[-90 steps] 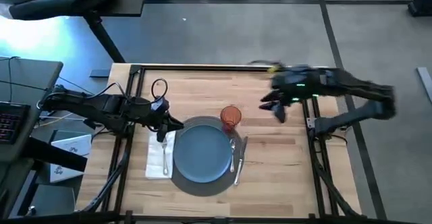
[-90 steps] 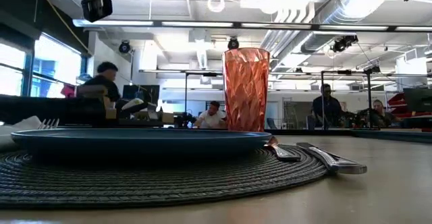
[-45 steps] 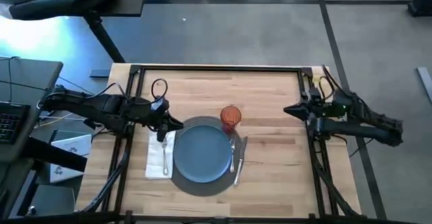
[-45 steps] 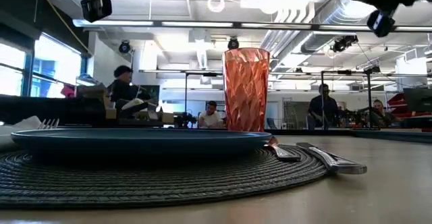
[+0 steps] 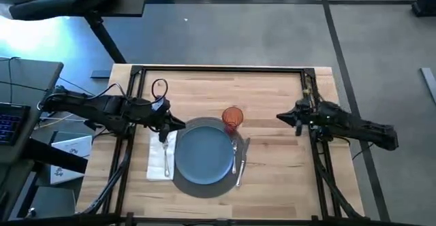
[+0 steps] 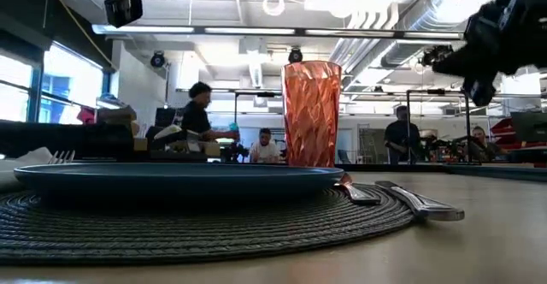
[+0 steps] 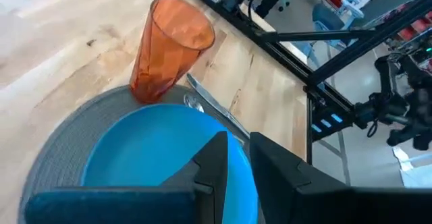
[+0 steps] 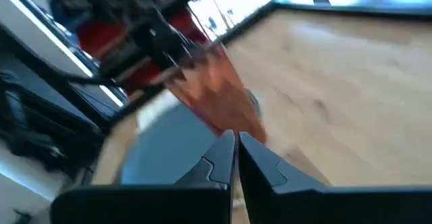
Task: Set table place
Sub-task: Return to Home Position
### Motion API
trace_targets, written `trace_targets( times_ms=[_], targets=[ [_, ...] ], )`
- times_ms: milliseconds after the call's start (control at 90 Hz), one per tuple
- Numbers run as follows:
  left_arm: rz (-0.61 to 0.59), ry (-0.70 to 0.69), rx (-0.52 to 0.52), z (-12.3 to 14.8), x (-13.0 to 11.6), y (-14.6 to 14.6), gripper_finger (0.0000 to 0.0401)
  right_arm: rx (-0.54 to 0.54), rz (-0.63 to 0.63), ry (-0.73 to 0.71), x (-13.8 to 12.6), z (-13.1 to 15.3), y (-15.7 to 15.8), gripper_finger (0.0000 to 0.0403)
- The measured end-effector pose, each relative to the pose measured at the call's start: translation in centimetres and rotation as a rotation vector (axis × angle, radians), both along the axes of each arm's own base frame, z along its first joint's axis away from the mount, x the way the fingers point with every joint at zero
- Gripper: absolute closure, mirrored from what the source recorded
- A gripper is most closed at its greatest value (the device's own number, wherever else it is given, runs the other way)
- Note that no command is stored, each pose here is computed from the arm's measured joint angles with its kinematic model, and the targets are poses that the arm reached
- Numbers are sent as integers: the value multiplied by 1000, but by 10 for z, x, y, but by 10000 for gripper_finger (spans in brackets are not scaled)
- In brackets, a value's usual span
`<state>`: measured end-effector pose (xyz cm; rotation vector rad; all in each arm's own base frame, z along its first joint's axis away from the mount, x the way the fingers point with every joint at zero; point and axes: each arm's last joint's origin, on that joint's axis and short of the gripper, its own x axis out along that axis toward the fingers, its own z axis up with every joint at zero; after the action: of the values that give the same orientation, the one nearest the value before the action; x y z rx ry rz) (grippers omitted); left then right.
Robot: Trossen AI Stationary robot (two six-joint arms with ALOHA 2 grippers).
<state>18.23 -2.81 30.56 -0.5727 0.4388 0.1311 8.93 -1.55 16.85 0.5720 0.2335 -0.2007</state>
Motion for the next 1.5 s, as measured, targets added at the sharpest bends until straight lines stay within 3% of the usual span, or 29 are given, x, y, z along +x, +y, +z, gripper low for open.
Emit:
trace_targets(
  times_ms=[200, 356, 500, 722, 789, 911, 1189, 1500],
  targets=[
    [-18, -150, 226, -13, 1, 5, 359, 16, 10, 60, 2, -6, 0, 403],
    [33, -350, 220, -43, -14, 15, 395, 20, 14, 72, 2, -7, 0, 403],
    [68, -536, 219, -70, -38, 21, 398, 20, 15, 74, 2, -7, 0, 403],
    [6, -658, 246, -104, -70, 22, 401, 21, 16, 75, 2, -7, 0, 403],
    [26, -648, 306, -116, -74, 24, 399, 21, 15, 76, 1, -7, 0, 403],
    [33, -505, 376, -129, -76, 25, 396, 21, 16, 78, 1, -7, 0, 403],
    [11, -316, 379, -147, -76, 25, 396, 22, 16, 81, 1, -7, 0, 403],
    [9, -310, 379, -148, -76, 25, 396, 22, 16, 82, 1, -7, 0, 402]
  ],
)
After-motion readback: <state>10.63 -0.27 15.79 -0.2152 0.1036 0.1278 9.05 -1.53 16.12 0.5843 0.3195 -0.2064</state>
